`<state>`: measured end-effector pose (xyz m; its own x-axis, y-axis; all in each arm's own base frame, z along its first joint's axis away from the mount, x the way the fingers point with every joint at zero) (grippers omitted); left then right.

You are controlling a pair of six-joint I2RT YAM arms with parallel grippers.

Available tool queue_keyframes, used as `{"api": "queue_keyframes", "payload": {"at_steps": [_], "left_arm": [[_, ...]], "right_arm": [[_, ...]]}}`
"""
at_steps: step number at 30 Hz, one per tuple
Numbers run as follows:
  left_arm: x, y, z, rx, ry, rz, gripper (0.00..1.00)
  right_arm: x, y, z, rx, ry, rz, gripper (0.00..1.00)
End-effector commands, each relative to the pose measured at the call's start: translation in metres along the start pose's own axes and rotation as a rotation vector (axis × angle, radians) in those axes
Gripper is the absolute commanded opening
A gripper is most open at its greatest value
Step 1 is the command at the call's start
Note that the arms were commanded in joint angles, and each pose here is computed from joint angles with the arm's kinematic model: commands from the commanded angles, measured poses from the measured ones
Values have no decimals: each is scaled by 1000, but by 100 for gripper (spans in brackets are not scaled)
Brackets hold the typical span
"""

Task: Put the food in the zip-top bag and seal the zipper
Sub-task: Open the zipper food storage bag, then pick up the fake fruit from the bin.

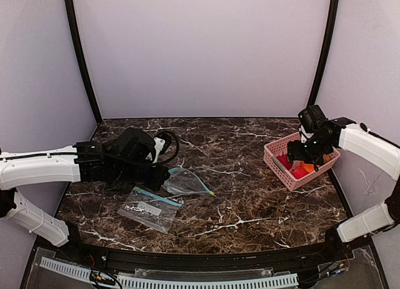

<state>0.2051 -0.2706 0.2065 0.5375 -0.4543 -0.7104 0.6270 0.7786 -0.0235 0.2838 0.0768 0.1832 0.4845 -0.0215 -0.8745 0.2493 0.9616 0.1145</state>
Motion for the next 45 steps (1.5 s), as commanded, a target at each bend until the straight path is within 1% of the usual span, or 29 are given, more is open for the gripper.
{"api": "queue_keyframes", "payload": {"at_steps": [1, 6, 10, 14, 18, 26, 32, 35, 38, 40, 43, 45], "left_arm": [[4, -5, -3, -32, 2, -37, 1], [5, -5, -3, -35, 0, -33, 1], [6, -3, -4, -39, 0, -25, 1], [7, -4, -4, -41, 6, -26, 1], [9, -4, -5, -43, 12, -27, 1], [12, -6, -5, -43, 16, -38, 1], [13, -7, -4, -35, 19, -39, 1], [14, -7, -5, -32, 24, -37, 1], [15, -8, -5, -31, 28, -37, 1], [15, -8, -5, -31, 28, -40, 1], [15, -8, -5, -27, 30, -38, 1], [14, -7, -4, -25, 29, -35, 1]], "right_arm": [[20, -11, 18, -20, 0, 29, 83], [44, -31, 27, -5, 35, -31, 77], [61, -41, 27, -17, 71, -52, 74], [76, -41, 24, -24, 116, -36, 68], [85, -39, 17, -35, 158, -16, 65], [96, -37, 3, -56, 222, -9, 66], [93, -10, 1, -84, 218, 111, 67], [92, -13, 1, -89, 209, 74, 67], [100, -28, -3, -97, 225, -40, 69], [106, -35, -9, -101, 249, -81, 71], [113, -36, -14, -96, 270, -89, 73], [114, -32, -15, -88, 277, -61, 73]]}}
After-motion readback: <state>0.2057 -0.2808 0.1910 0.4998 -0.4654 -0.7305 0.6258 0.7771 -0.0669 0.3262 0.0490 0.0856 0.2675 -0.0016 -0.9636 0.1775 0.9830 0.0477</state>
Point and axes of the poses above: each gripper's point midway between its finger pads, its own x axis out along the fingers, its own y axis along the line the jaws close on, z = x × y, the point moved 4 cm from there along -x, back along the fingers, and after that the axes turned 10 degrees about x, right-handed, at the moved point
